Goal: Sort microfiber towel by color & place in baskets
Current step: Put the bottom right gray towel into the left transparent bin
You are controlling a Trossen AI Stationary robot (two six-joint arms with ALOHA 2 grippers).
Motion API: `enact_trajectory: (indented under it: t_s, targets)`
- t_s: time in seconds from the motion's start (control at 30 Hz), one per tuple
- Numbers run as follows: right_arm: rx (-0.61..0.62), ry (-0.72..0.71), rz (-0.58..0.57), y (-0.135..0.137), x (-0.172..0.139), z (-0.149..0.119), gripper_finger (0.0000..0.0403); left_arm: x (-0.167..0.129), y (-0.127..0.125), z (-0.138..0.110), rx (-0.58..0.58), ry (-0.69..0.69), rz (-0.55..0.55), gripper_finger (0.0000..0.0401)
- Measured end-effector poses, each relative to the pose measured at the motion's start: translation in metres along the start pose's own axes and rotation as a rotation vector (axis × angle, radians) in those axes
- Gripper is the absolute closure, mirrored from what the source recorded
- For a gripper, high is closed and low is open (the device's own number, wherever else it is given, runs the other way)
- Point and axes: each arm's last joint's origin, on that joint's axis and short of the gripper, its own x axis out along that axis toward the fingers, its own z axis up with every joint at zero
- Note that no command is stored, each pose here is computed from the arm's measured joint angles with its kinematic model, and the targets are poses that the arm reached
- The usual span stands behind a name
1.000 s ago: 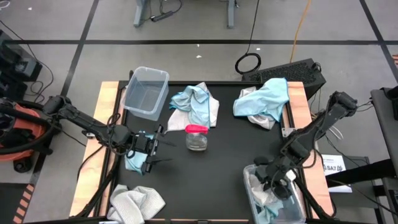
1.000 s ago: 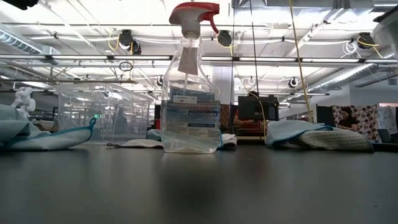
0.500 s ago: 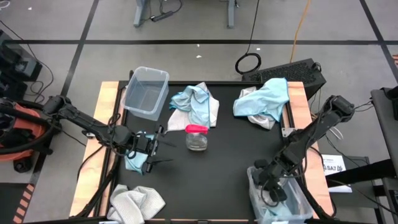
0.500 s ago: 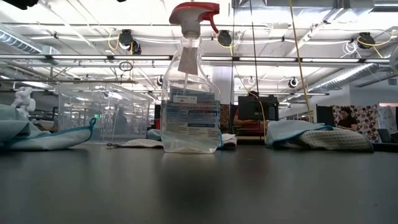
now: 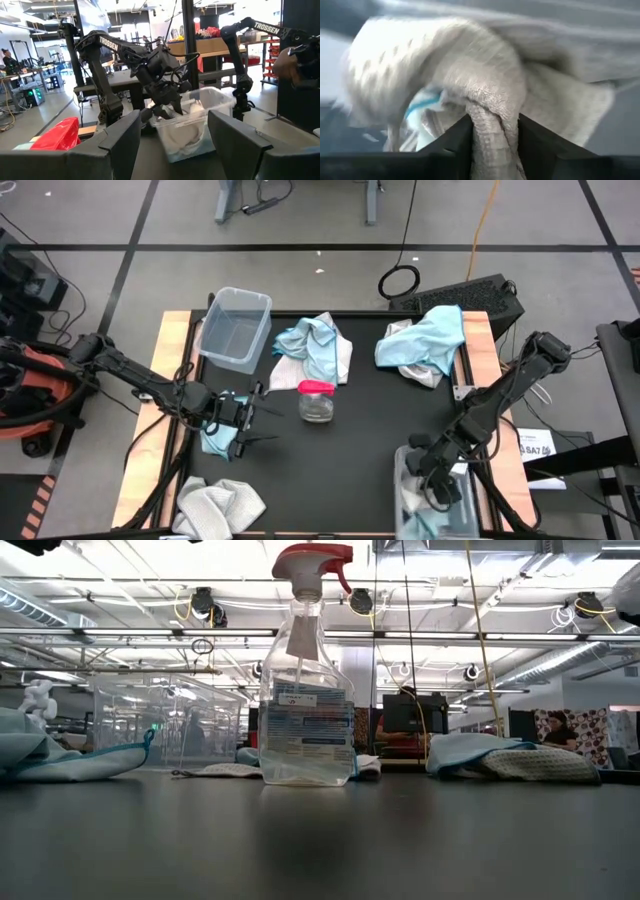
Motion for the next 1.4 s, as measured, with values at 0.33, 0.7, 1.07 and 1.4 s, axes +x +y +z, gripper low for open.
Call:
enact_trajectory:
  t_s: [0.33,0.7,1.07,1.4]
  targets:
    - [0.004,-0.023,-0.002,0.011,-0.017,0.011,0.0197,0.000,0.000,0.000,-0.001,-0.001,0.000,0.0163]
    - [-0.029,-0.009,-0.050,0.031,-0.047,0.017,0.0222,0.000,0.000,0.000,-0.001,-0.001,0.001,0.0163]
    - [-0.029,0.051,-0.161,0.012,-0.029,0.007,0.0249,0.000,0.000,0.000,-0.002,-0.001,0.000,0.0163]
    - [0.004,0.063,-0.298,0.004,-0.013,0.008,0.0250,0.000,0.000,0.000,0.004,-0.001,0.002,0.0163]
